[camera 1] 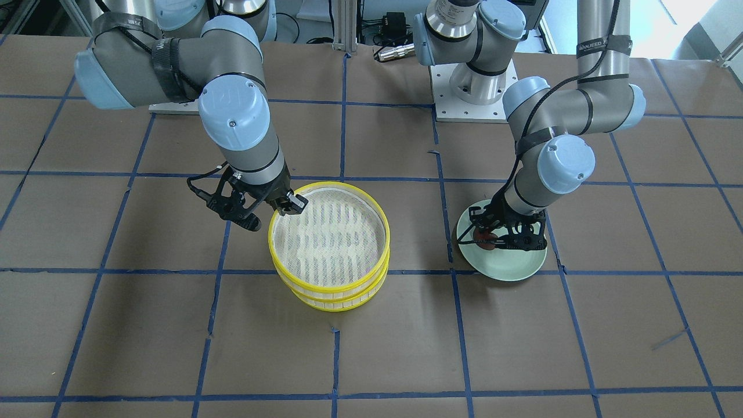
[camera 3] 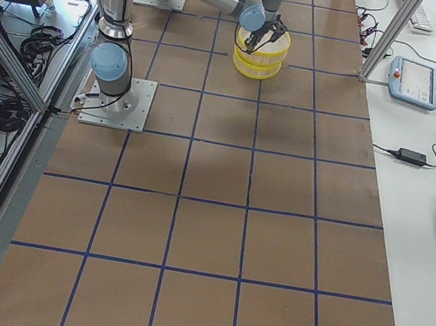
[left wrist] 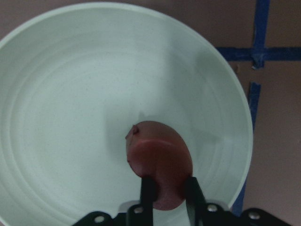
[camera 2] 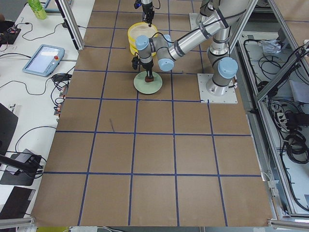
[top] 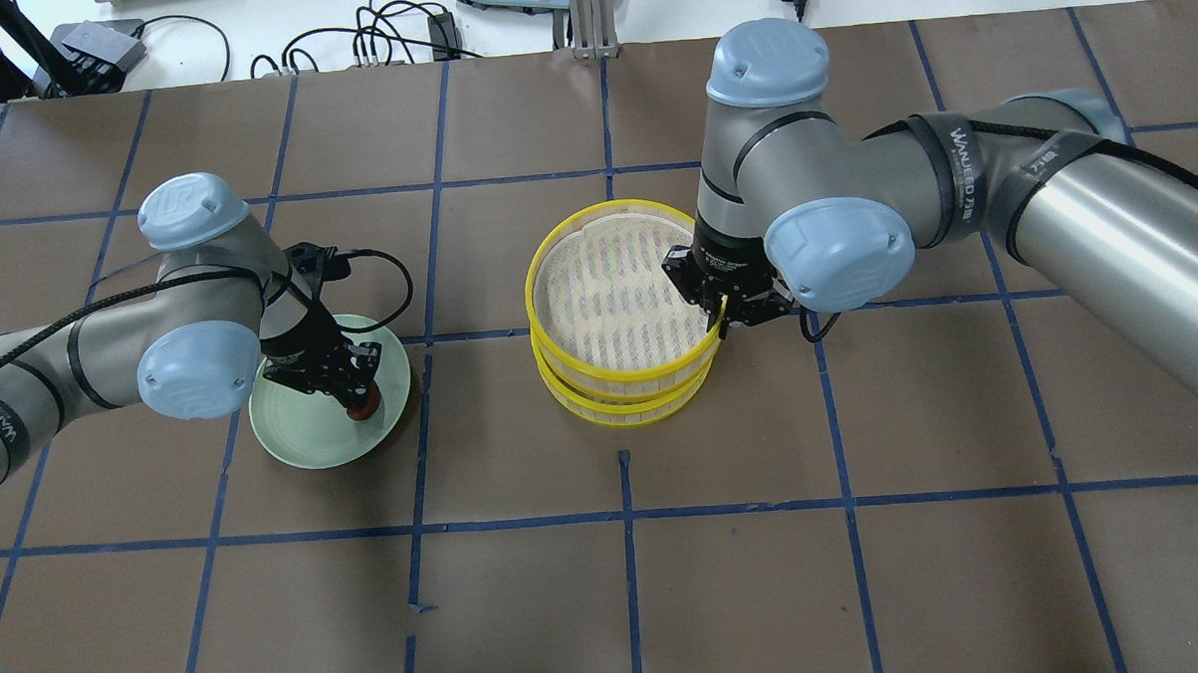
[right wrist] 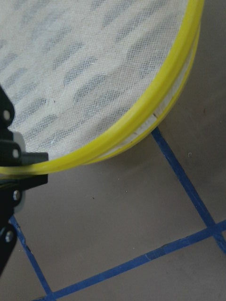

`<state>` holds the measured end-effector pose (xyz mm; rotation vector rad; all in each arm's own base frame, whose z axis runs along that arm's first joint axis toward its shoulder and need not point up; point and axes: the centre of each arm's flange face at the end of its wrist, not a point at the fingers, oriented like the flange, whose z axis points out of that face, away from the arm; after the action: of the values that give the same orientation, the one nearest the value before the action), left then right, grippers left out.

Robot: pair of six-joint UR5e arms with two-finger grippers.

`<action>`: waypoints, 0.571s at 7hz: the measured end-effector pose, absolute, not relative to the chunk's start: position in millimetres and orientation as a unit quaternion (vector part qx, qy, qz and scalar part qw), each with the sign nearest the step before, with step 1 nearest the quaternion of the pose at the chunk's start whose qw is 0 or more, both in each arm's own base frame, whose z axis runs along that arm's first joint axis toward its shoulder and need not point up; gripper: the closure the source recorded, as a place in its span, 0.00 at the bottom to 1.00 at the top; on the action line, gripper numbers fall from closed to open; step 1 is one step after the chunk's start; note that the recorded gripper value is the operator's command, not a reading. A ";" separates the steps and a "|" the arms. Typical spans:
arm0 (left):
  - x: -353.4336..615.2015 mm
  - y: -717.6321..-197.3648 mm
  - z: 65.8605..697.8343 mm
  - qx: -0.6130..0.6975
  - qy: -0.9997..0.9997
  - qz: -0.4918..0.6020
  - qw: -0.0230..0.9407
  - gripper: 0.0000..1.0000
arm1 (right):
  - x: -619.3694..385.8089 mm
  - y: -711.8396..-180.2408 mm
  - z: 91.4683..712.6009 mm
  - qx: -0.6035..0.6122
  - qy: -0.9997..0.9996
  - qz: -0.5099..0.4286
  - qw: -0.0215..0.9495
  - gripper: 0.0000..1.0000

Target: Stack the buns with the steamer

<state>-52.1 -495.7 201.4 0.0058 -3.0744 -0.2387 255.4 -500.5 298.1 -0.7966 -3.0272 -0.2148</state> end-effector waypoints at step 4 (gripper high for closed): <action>-56.6 -510.9 255.3 -0.002 -1.000 -0.001 0.017 0.98 | 257.1 -500.9 291.1 -0.255 -0.964 -0.073 0.003 0.91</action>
<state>-56.6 -510.9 255.3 -0.0077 -3.1081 -0.0041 257.1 -500.9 291.1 -0.8007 -3.0220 -0.2292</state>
